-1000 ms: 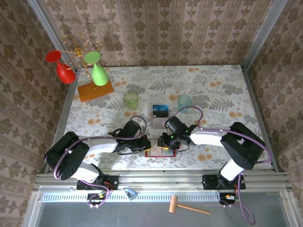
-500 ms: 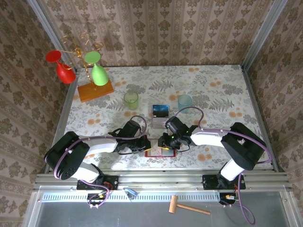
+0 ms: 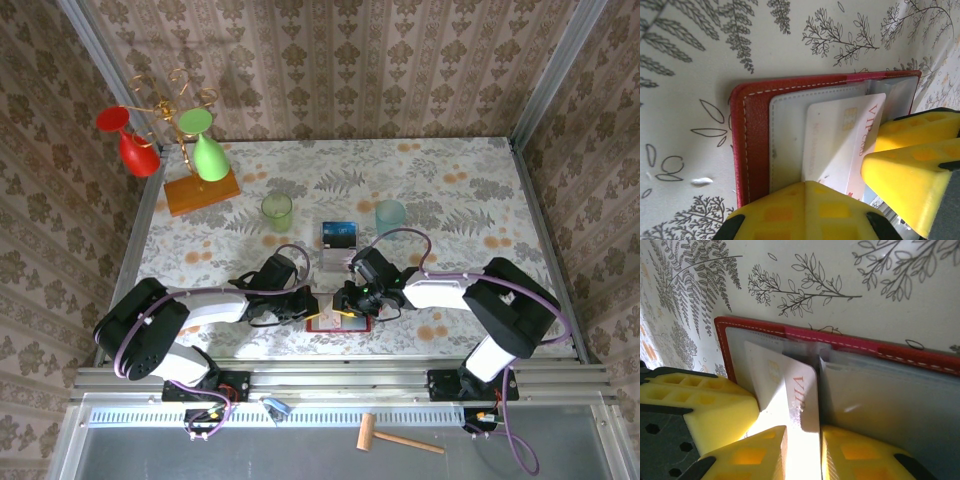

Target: Take the credit cards out of the card holder

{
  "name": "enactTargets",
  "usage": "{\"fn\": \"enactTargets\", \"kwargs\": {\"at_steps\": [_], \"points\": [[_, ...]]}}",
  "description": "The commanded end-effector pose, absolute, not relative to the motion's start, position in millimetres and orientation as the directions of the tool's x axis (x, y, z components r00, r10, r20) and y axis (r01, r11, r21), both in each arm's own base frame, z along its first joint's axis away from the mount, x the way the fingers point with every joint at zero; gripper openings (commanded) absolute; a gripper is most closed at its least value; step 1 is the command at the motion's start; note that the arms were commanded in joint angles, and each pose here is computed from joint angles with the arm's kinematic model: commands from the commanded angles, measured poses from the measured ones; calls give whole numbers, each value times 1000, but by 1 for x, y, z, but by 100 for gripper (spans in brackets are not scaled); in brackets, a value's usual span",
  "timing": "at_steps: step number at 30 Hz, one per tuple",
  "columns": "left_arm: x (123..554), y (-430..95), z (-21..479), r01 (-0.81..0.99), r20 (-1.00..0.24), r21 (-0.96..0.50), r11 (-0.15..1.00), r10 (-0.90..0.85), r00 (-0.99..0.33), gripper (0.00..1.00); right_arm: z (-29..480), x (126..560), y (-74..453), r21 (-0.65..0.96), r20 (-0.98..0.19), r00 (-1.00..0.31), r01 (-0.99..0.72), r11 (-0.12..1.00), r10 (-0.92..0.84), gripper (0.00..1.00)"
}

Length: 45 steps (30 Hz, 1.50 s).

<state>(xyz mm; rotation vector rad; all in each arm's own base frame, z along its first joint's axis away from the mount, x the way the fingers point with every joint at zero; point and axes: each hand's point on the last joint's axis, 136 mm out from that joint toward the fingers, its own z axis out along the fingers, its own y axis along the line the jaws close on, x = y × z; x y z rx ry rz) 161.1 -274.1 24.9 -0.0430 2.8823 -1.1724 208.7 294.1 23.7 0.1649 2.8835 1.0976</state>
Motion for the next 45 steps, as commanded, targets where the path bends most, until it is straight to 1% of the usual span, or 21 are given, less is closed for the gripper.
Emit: {"fn": "enactTargets", "kwargs": {"at_steps": [1, 5, 14, 35, 45], "points": [[155, -261, 8, -38, 16, -644, 764, -36, -999, 3, 11, 203, 292, 661, 38, -992, 116, 741, 121, 23], [155, -262, 9, -36, 14, -645, 764, -35, -999, 3, 12, 203, 293, 671, 39, -991, 120, 732, 127, 17], [155, -261, 9, -35, 12, -645, 763, -36, -999, 3, 23, 205, 280, 649, -7, -990, 101, 754, 139, 8], [153, -259, 10, -36, 6, -648, 761, -43, -999, 3, 29, 205, 240, 514, -73, -990, 67, 855, 122, 8], [154, -260, 11, -37, 2, -657, 753, -47, -999, 4, 47, 208, 243, 522, -114, -987, 40, 852, 116, 8]]}}
